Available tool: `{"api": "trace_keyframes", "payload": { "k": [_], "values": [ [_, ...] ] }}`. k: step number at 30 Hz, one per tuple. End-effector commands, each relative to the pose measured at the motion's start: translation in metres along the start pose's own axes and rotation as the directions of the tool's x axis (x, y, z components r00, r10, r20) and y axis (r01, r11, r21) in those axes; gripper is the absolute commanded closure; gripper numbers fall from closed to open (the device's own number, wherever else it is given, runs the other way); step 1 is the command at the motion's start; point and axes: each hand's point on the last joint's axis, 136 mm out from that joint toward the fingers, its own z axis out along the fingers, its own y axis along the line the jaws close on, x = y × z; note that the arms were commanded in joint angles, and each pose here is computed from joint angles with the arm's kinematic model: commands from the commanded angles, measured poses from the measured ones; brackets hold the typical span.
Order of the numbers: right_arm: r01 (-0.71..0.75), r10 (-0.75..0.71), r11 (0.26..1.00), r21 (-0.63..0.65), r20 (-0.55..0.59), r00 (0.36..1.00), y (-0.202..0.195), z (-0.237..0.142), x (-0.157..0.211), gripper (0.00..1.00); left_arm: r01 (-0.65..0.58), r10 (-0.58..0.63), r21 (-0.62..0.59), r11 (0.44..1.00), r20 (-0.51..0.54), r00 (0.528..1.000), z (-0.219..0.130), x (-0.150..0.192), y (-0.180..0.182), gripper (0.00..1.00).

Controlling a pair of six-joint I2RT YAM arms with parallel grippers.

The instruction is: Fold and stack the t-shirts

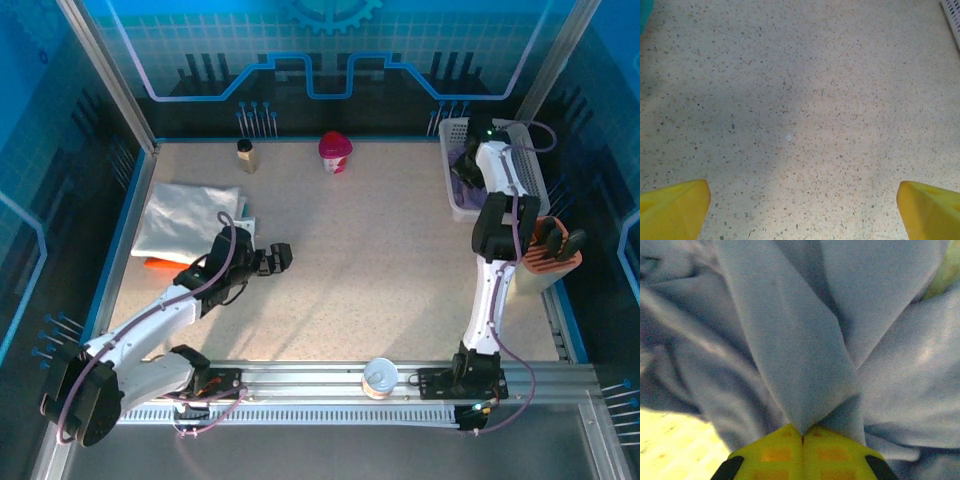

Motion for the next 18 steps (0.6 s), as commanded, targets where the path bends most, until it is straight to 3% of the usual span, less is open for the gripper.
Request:
{"api": "trace_keyframes", "payload": {
  "k": [1,8,14,18],
  "values": [
    [0.068,-0.063,0.997,-0.021,0.187,0.98,0.017,-0.058,-0.028,1.0,0.005,-0.005,0.027,1.0,0.002,1.0,0.001,-0.001,-0.008,0.03],
    [0.083,-0.067,0.996,-0.033,0.33,0.942,0.018,-0.098,-0.05,1.0,0.021,-0.02,0.022,1.0,-0.007,1.0,0.003,0.006,-0.004,0.03],
    [0.12,-0.076,0.987,-0.109,0.34,0.937,0.031,-0.098,-0.04,1.0,0.019,-0.019,0.021,1.0,-0.008,1.0,0.003,0.007,-0.004,0.03],
    [0.188,-0.152,0.98,-0.062,0.372,0.916,0.039,-0.097,-0.019,1.0,0.017,-0.017,0.026,1.0,-0.002,1.0,0.004,0.005,-0.006,0.03]
  ]
}}
